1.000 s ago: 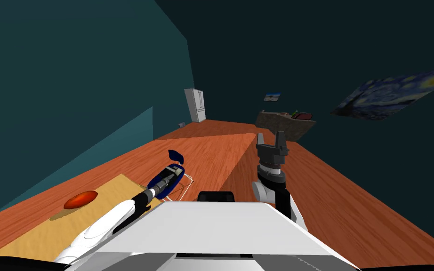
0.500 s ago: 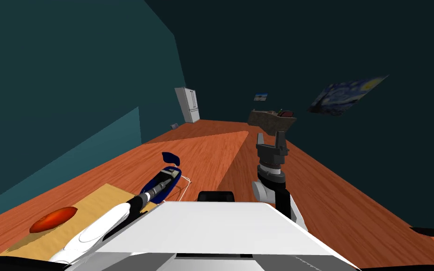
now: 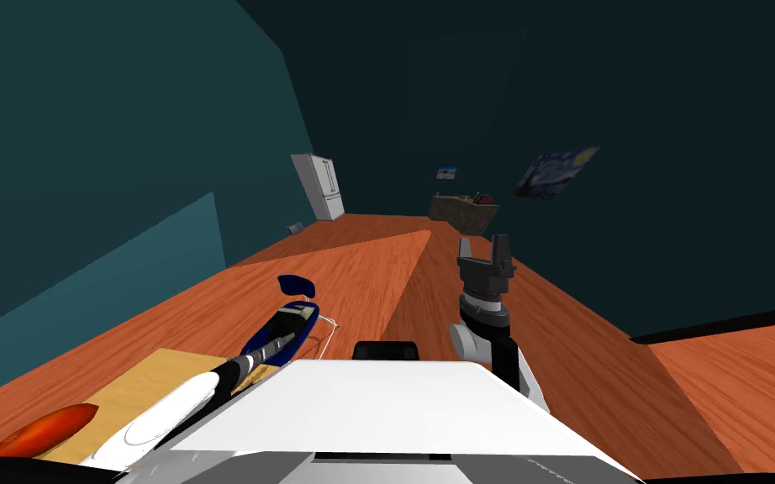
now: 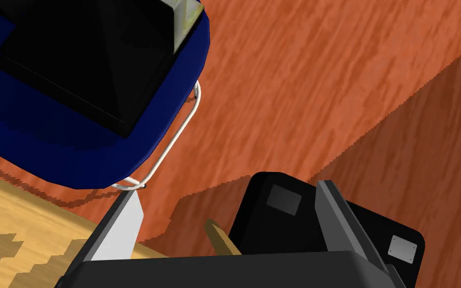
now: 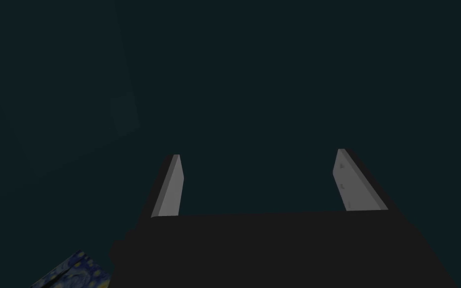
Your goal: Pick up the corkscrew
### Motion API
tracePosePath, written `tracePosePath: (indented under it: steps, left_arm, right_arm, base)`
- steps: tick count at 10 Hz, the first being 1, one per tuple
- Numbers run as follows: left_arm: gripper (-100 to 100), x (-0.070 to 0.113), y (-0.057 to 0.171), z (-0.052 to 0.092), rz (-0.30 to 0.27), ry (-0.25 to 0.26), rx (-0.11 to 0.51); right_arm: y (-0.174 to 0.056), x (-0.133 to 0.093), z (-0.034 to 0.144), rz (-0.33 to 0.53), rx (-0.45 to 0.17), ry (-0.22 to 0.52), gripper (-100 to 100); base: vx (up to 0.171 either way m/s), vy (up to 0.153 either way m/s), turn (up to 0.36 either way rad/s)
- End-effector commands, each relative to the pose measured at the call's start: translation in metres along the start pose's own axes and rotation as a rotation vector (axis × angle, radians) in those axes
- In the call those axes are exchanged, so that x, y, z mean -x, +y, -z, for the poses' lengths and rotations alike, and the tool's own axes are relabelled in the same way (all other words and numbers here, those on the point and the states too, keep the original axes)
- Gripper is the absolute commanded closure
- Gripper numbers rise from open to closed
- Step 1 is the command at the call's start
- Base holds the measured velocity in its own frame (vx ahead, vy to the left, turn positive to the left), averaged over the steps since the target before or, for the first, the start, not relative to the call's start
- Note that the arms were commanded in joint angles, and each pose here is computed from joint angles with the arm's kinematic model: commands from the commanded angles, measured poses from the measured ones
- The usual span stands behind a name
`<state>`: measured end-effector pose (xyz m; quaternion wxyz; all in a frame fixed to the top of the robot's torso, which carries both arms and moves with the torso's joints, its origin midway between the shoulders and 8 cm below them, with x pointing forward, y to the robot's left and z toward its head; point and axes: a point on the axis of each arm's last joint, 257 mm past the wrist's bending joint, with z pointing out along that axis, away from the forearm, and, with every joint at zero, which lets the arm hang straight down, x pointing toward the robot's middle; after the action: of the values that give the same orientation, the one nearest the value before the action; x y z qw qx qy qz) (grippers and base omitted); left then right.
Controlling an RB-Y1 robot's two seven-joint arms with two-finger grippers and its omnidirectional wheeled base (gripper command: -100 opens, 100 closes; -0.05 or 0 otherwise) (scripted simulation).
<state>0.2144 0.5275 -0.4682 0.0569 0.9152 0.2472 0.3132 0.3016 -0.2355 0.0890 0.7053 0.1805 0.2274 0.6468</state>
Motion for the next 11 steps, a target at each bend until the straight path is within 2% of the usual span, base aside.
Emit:
tracePosePath:
  steps: [1,2,3,4,5,6,8,11]
  left_arm:
    - [-100,0.005,-0.009,0.002,-0.057,-0.014,-0.022]
    - [-100,0.012,-0.028,0.006,-0.136,-0.043,-0.060]
    - [-100,0.019,-0.046,0.010,-0.191,-0.072,-0.095]
    - [-100,0.019,-0.046,0.010,-0.208,-0.073,-0.094]
    - [-100,0.027,-0.062,0.014,-0.260,-0.103,-0.122]
    - [-100,0.027,-0.062,0.014,-0.268,-0.103,-0.122]
    - [-100,0.043,-0.086,0.023,-0.359,-0.162,-0.162]
    - [-100,0.051,-0.095,0.026,-0.391,-0.187,-0.175]
  right_arm:
    - [0.000,0.000,0.000,0.000,0.000,0.000,0]
    - [0.000,0.000,0.000,0.000,0.000,0.000,0]
    - [0.000,0.000,0.000,0.000,0.000,0.000,0]
    - [0.000,0.000,0.000,0.000,0.000,0.000,0]
    - [0.000,0.000,0.000,0.000,0.000,0.000,0]
    - [0.000,0.000,0.000,0.000,0.000,0.000,0]
    - [0.000,0.000,0.000,0.000,0.000,0.000,0]
    - [0.000,0.000,0.000,0.000,0.000,0.000,0]
  base:
    - [-0.116,0.035,-0.135]
    - [-0.157,0.019,-0.242]
    - [-0.245,0.009,-0.342]
    - [-0.170,0.015,-0.102]
    - [-0.118,0.013,-0.164]
    - [-0.090,0.004,-0.108]
    - [-0.134,-0.020,-0.203]
    - [-0.113,-0.022,-0.076]
